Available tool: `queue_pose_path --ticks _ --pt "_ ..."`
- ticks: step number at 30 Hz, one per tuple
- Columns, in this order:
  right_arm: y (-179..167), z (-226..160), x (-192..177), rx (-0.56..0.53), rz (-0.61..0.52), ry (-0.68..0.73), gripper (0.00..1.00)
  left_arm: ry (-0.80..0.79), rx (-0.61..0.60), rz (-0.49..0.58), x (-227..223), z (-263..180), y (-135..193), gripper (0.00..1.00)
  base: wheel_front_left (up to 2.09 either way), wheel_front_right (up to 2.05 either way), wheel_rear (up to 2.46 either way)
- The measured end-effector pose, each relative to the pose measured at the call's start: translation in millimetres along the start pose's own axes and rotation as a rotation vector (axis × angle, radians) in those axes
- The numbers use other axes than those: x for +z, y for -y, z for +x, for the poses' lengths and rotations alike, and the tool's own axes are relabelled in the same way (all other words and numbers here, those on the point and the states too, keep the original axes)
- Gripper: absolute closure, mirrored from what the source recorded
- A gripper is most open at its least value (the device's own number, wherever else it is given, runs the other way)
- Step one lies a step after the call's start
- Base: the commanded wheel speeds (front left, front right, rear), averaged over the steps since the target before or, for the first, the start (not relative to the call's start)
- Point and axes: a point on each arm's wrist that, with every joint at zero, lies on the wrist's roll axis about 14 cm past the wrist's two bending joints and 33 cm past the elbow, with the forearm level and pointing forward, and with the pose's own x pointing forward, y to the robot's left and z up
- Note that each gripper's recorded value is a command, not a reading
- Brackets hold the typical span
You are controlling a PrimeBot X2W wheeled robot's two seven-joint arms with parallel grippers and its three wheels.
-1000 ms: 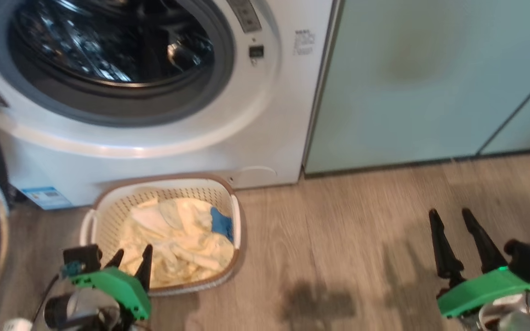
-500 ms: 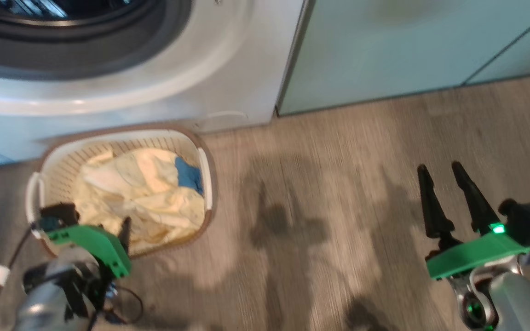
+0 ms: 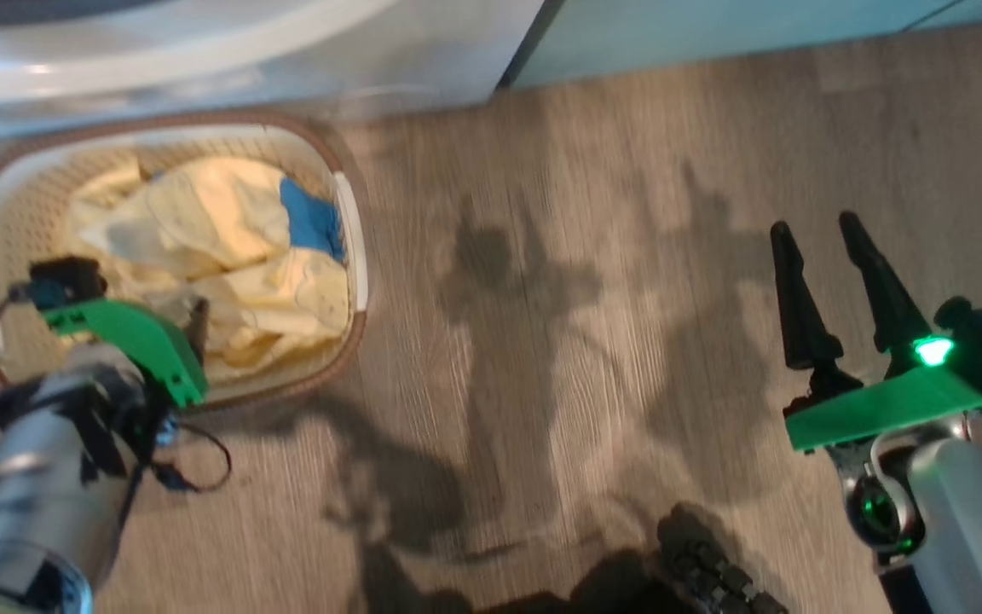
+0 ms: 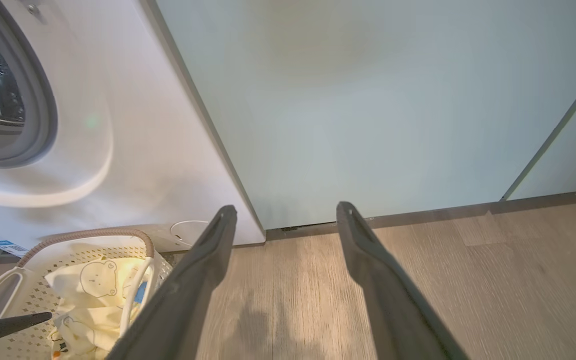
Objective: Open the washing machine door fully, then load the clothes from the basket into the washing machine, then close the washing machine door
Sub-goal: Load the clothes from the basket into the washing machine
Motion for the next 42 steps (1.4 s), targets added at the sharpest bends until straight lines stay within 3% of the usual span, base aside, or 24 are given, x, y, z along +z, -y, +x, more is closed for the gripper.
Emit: queue_pose_path --ticks 13,23,25,27,28,29,36,42 --pt "9 36 -43 0.003 -0.021 -0.084 0.00 -0.021 0.023 -0.031 13 57 -28 0.00 0.00 0.00 0.00" --pt "10 61 -76 0.026 -0.031 -0.135 0.00 -0.129 0.018 -0.002 -13 90 -44 0.00 0.00 0.00 0.00" --pt "10 60 -82 0.024 -0.030 -0.150 0.00 -0.141 0.011 0.013 -17 95 -45 0.04 0.00 0.00 0.00" --pt "11 60 -88 0.021 -0.027 -0.161 0.00 -0.154 0.002 0.036 -20 101 -46 0.50 0.00 0.00 0.00" --pt "12 61 -90 0.019 -0.026 -0.165 0.00 -0.155 -0.005 0.050 -20 103 -45 0.67 0.00 0.00 0.00" --pt "12 61 -92 0.017 -0.026 -0.169 0.00 -0.158 -0.018 0.076 -21 105 -44 1.00 0.00 0.00 0.00" --pt "7 67 -91 0.030 -0.019 -0.158 0.00 -0.116 -0.042 0.128 -15 105 -38 1.00 0.00 0.00 0.00" --pt "2 69 -70 0.042 -0.023 -0.108 0.00 -0.032 -0.097 0.143 0 83 -14 1.00 0.00 0.00 0.00"
